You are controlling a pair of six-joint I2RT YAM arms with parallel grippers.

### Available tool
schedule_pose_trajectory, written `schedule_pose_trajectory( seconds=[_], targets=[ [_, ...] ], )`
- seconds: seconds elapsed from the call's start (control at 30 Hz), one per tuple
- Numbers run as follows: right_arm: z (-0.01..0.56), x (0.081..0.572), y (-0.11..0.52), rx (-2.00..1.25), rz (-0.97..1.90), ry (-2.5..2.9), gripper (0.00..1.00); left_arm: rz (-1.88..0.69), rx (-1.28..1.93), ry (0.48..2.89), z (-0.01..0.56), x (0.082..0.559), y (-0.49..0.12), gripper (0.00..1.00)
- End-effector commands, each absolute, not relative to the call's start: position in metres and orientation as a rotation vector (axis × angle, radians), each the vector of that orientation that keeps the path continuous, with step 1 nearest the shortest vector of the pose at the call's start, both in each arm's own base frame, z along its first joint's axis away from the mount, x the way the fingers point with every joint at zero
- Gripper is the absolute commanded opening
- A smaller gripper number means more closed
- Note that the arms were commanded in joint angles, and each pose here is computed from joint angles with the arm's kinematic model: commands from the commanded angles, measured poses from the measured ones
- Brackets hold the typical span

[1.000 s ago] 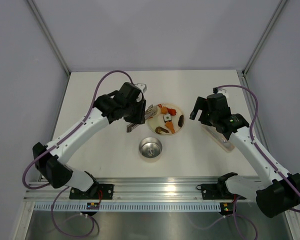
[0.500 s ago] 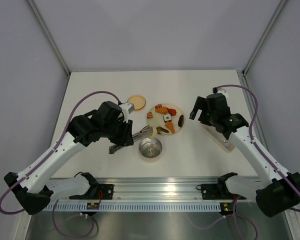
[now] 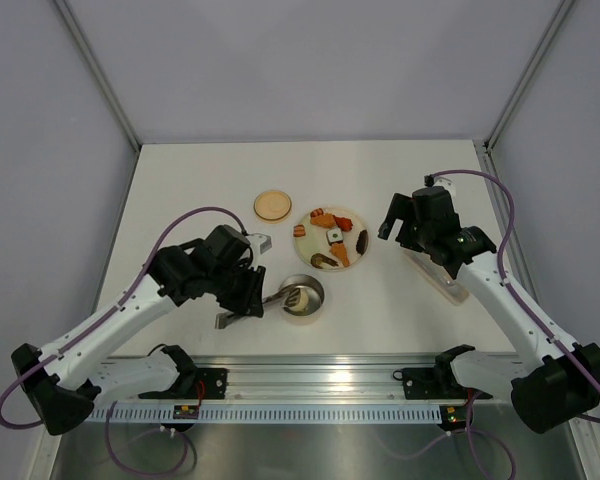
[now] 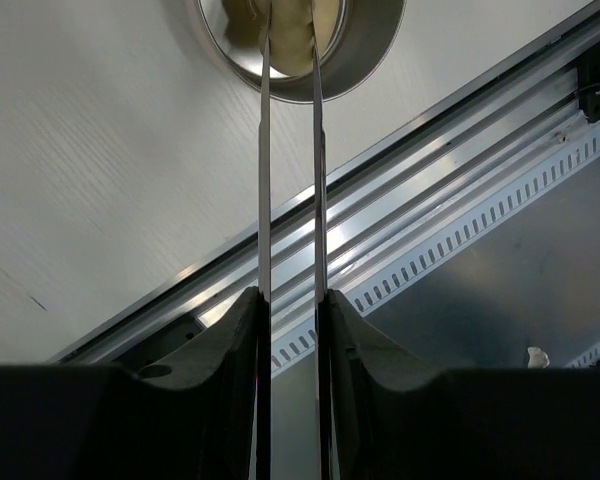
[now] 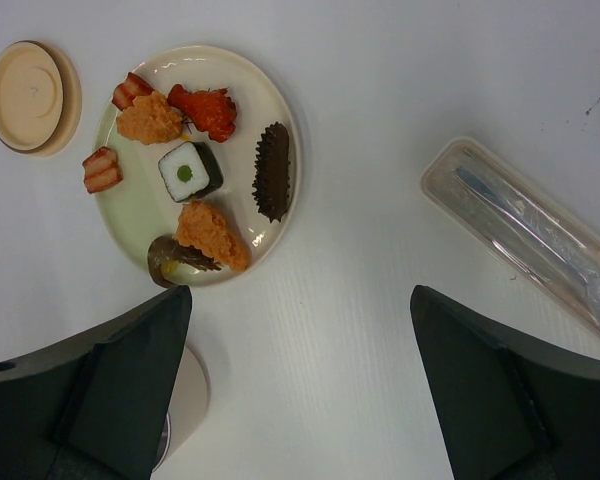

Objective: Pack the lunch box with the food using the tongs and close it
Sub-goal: Place the fake food in the packing box.

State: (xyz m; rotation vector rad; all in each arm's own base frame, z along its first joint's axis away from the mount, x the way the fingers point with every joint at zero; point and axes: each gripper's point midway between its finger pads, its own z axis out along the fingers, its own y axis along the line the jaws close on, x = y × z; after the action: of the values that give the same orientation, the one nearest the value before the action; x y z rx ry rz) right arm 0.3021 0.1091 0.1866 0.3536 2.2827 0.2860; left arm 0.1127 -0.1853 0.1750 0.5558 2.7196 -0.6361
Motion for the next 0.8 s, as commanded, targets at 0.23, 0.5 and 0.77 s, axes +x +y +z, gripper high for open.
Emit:
schedule_pose_trajectory(
  seconds=[0.23,0.5,0.77],
  targets=[
    [0.194,0.304,0.111,0.358,0.306,2.259,1.00,-0.671,0.536,2.689,0.166,0.127,-0.203,0.38],
    [0.193,0.303,0.110,0.364,0.303,2.256,1.00,-0.654,0.553,2.687,0.170,0.132,-0.205,0.49],
    [0.191,0.304,0.111,0.365,0.308,2.260,1.00,-0.653,0.558,2.661,0.188,0.134,-0.205,0.54]
  ],
)
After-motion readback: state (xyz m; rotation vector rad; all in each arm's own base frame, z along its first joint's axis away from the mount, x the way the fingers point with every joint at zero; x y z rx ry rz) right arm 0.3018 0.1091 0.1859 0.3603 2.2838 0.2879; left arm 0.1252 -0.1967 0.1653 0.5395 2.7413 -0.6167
